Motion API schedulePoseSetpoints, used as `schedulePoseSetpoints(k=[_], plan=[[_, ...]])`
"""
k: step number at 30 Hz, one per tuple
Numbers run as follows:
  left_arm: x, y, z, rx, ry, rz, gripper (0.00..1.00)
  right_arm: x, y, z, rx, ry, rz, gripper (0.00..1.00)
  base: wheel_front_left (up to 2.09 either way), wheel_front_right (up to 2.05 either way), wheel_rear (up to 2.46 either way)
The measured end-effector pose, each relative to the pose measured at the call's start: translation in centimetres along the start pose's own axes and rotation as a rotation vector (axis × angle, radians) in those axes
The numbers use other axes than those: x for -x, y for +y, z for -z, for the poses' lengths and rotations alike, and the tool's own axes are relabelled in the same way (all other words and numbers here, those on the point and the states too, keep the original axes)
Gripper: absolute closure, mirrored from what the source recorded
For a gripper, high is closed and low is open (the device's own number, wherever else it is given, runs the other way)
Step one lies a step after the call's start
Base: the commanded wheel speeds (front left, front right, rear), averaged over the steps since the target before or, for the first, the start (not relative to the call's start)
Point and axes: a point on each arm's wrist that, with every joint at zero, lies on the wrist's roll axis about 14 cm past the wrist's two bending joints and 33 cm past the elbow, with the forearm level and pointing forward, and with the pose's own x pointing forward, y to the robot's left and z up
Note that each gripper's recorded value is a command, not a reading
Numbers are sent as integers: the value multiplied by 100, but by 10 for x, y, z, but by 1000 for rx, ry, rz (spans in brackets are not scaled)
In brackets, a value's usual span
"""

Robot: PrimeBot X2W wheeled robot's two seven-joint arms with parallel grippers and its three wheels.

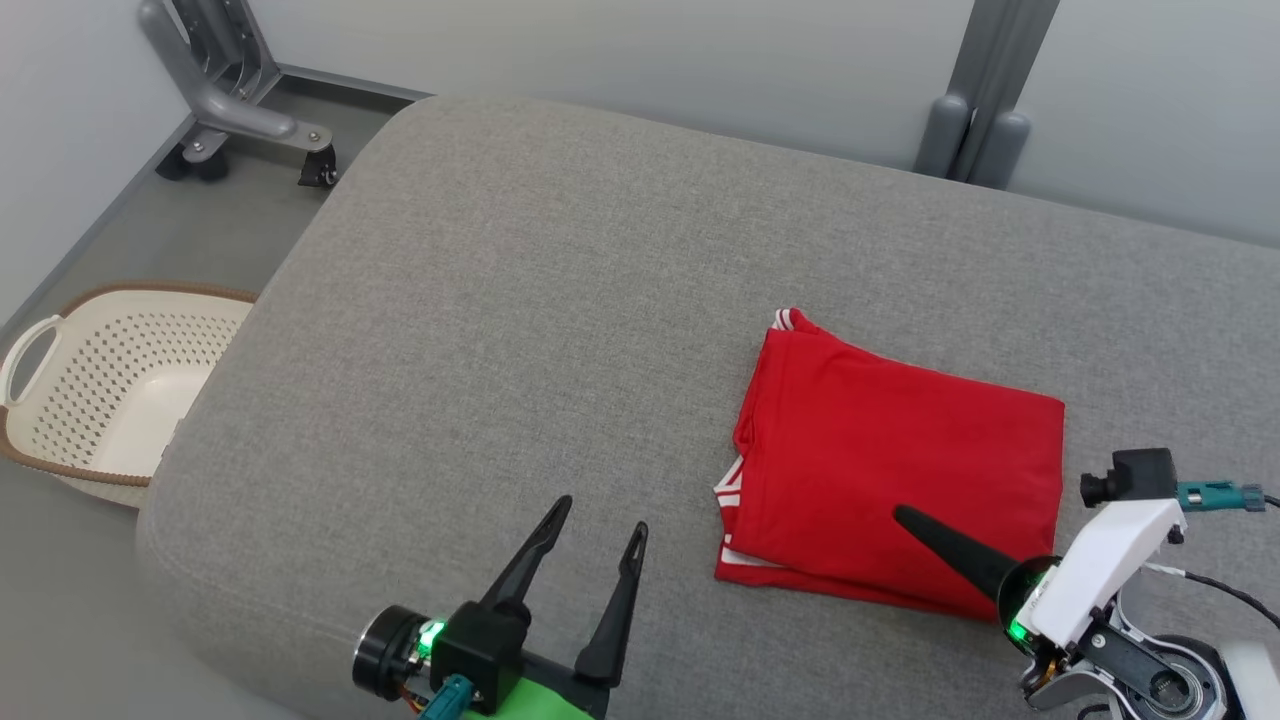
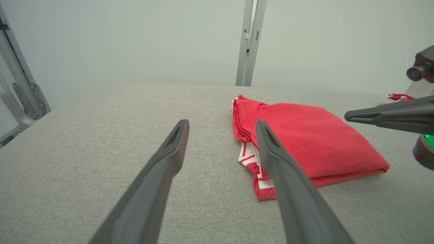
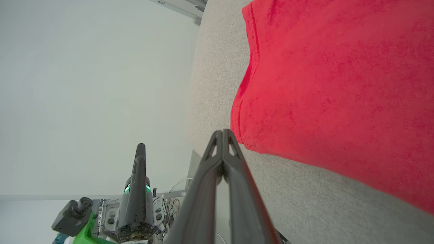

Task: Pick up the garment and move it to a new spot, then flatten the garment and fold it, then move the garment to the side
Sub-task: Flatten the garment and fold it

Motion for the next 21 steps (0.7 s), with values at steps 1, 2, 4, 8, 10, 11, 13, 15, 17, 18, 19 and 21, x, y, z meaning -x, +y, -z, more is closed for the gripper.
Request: schedulePoseSetpoints(k=[1, 2, 4, 8, 10, 11, 13, 15, 17, 18, 19, 21], plan=[[3, 3, 0, 2, 0, -15, 0, 5, -2, -3, 21, -33, 18, 25, 0, 0, 0], [4, 5, 1, 4, 1, -24, 0, 8, -3, -5, 42, -58, 31, 0, 0, 0, 0], [6, 8, 2, 11, 2, -38, 0, 18, -7, -13, 85, -137, 67, 0, 0, 0, 0], [8, 13, 6, 21, 11, -49, 0, 41, -21, -23, 169, -286, 156, 0, 0, 0, 0], [8, 17, 8, 24, 15, -59, 0, 53, -26, -29, 214, -361, 192, 0, 0, 0, 0], [8, 19, 8, 26, 13, -62, 0, 59, -27, -32, 246, -397, 206, 0, 0, 0, 0], [6, 21, 7, 20, 12, -63, 0, 70, -30, -35, 323, -452, 243, 0, 0, 0, 0], [5, 21, 10, 17, 20, -58, 0, 82, -38, -35, 379, -504, 285, 0, 0, 0, 0], [2, 16, 11, 11, 24, -39, 0, 94, -42, -36, 416, -562, 311, 0, 0, 0, 0], [1, 15, 11, 8, 24, -32, 0, 100, -43, -38, 455, -592, 324, 0, 0, 0, 0], [0, 14, 12, 8, 25, -30, 0, 105, -42, -40, 490, -621, 332, 0, 0, 0, 0], [-2, 13, 12, 6, 24, -27, 0, 119, -45, -47, 567, -689, 365, 0, 0, 0, 0]])
